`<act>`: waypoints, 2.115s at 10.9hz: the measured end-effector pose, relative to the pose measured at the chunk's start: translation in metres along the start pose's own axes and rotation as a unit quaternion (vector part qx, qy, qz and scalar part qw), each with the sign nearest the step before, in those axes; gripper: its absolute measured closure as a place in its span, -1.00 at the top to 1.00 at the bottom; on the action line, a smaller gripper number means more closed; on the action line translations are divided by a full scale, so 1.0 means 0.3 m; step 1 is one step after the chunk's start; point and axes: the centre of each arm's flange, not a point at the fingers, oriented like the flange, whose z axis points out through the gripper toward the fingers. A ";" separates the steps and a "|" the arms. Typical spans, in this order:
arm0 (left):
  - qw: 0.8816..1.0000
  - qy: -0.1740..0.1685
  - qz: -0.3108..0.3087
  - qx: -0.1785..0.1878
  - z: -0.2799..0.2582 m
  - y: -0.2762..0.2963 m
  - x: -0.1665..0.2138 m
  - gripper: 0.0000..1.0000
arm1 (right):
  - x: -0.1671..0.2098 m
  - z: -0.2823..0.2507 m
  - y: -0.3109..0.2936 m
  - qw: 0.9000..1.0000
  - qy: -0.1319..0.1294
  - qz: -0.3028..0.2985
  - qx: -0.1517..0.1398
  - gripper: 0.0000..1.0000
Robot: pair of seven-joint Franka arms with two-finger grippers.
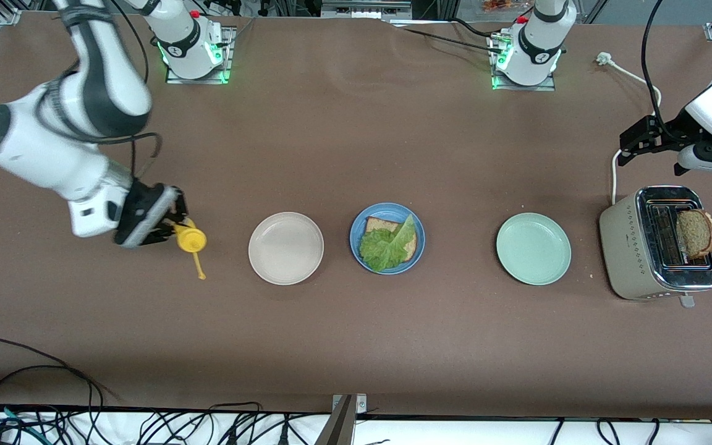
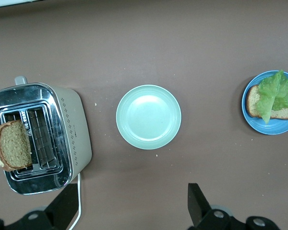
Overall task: Make sandwich in blue plate with both arms
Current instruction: 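Carry the bottle with the right gripper over the lettuce on the blue plate, then tilt the yellow bottle over the lettuce with the right gripper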
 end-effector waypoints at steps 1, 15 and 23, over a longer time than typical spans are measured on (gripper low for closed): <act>1.000 0.000 0.000 0.000 0.000 0.001 0.000 1.00 | 0.133 0.030 -0.105 0.999 -0.023 0.002 -0.026 -0.80; 1.000 0.000 -0.001 0.000 -0.002 -0.004 0.000 1.00 | 0.502 1.006 -1.075 0.861 -0.303 -0.257 -0.319 -0.80; 1.000 -0.016 -0.025 -0.001 -0.001 -0.025 -0.016 1.00 | 0.533 0.979 -1.076 0.847 -0.312 -0.255 -0.347 -0.80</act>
